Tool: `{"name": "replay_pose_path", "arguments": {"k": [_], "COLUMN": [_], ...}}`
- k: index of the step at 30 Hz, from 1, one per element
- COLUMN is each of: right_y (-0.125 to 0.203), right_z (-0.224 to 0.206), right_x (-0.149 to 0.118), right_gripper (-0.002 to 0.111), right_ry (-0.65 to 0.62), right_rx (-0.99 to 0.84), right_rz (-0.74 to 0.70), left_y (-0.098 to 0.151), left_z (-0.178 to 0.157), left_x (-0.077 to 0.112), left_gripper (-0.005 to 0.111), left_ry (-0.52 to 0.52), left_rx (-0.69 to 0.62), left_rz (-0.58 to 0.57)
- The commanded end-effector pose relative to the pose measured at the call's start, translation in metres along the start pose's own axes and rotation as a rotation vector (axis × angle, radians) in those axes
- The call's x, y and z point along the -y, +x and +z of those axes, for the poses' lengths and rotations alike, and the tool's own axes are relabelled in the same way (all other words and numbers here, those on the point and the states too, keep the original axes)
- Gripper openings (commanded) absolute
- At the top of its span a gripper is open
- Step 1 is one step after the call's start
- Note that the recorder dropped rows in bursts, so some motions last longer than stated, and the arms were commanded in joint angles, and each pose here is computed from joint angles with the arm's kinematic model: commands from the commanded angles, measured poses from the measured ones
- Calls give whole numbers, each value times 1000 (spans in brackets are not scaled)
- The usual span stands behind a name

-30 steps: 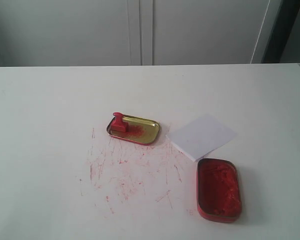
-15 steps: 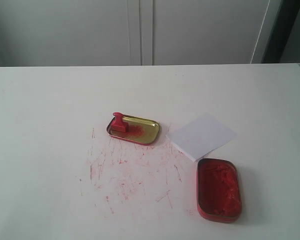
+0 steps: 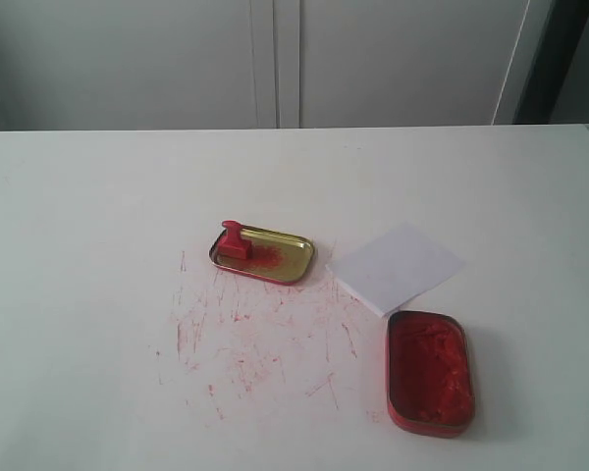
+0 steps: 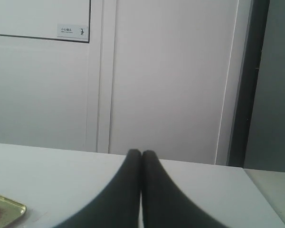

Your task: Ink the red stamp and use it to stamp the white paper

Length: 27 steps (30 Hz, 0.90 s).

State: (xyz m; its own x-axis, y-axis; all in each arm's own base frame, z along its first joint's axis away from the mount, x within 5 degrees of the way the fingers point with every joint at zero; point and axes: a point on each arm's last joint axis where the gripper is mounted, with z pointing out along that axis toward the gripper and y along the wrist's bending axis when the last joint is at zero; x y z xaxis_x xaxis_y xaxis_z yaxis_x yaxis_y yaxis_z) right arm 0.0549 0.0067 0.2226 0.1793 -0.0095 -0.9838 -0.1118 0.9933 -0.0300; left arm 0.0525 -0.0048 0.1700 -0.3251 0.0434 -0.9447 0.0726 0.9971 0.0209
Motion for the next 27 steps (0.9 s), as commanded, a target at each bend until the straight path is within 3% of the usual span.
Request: {"name": "replay_pose_path", "arguments": {"k": [1,18,27], "right_y": [-1,-1,-26], "right_z": [0,0,5], "right_x": [0,0,2], "right_gripper": [0,0,0], "right_ry": [1,2,8], "right_rx": [23,25,-34], "right_rz": [-4,-25,2], "left_y": [1,1,1], "left_z": [0,0,0], "left_x": [0,0,0], "left_gripper": [0,0,0], "left_ry": [-3,-3,-3], "left_rx": [3,3,3], "left_rz": [0,0,0]}}
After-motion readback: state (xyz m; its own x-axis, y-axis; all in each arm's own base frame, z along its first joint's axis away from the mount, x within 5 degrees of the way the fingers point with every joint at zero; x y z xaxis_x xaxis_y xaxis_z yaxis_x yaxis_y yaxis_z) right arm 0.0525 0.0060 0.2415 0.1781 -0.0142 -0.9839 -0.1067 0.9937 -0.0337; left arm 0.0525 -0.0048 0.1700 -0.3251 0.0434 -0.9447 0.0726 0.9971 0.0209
